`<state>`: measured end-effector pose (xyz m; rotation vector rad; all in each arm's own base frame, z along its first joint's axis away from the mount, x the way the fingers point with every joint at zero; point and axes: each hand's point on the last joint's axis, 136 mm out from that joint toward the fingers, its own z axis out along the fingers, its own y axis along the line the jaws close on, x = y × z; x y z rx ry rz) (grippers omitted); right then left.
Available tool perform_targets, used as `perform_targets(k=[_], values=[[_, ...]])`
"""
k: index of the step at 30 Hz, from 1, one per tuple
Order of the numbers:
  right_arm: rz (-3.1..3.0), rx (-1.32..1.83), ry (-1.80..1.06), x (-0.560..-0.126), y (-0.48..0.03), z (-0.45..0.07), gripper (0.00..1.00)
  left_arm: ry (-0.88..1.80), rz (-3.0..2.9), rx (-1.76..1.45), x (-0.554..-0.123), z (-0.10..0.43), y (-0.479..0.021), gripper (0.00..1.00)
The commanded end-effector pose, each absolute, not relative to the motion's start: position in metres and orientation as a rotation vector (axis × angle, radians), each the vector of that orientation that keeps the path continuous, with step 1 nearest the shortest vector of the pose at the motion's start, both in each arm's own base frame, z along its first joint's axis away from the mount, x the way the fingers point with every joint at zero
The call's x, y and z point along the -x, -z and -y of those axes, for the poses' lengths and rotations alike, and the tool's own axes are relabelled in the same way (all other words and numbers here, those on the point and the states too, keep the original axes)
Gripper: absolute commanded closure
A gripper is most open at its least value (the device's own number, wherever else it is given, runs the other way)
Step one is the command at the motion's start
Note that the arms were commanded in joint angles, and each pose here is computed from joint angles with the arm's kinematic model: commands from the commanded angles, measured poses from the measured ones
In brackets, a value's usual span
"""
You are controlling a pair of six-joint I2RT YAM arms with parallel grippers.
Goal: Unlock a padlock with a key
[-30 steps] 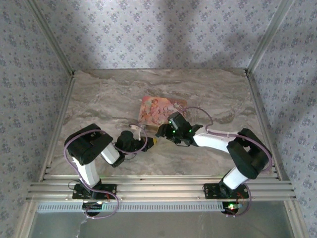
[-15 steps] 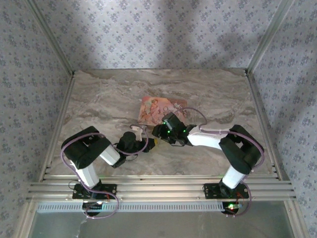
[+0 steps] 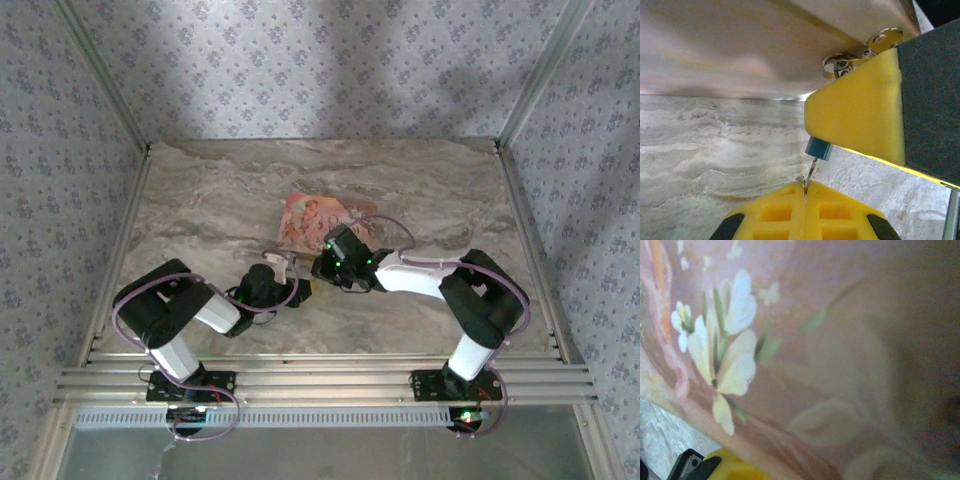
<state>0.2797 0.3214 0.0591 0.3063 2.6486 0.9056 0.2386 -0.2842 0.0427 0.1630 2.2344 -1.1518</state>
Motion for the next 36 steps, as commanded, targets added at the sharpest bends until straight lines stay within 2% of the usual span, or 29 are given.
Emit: perform_targets(k=[1, 3, 6, 9, 13, 23, 31, 36], values=[[-2.67, -0.315, -0.88, -0.279, -0.055, -0.319, 0.92, 1.118, -2.207, -0.263, -0.237, 0.288, -0.06, 0.9], [-2.649, -0.33, -0.909, -0.282, -0.059, -0.318, 0.95, 1.071, -2.206, -0.292, -0.238, 0.284, -0.069, 0.76], [-2.613, -0.367, -0.953, -0.286, -0.067, -0.314, 0.99, 0.98, -2.201, -0.303, -0.238, 0.271, -0.081, 0.63], [-2.596, -0.39, -0.983, -0.29, -0.076, -0.31, 1.0, 0.924, -2.18, -0.273, -0.236, 0.253, -0.094, 0.54], [-2.591, -0.395, -1.008, -0.291, -0.085, -0.31, 1.0, 0.929, -2.159, -0.195, -0.231, 0.235, -0.107, 0.47], [-2.599, -0.406, -1.063, -0.288, -0.089, -0.314, 1.0, 1.087, -2.163, -0.143, -0.219, 0.241, -0.113, 0.44], [-2.599, -0.475, -1.178, -0.288, -0.096, -0.322, 1.0, 1.307, -2.139, -0.041, -0.222, 0.262, -0.117, 0.52], [-2.6, -0.442, -1.154, -0.29, -0.098, -0.323, 1.0, 1.203, -2.155, -0.065, -0.225, 0.253, -0.115, 0.5]])
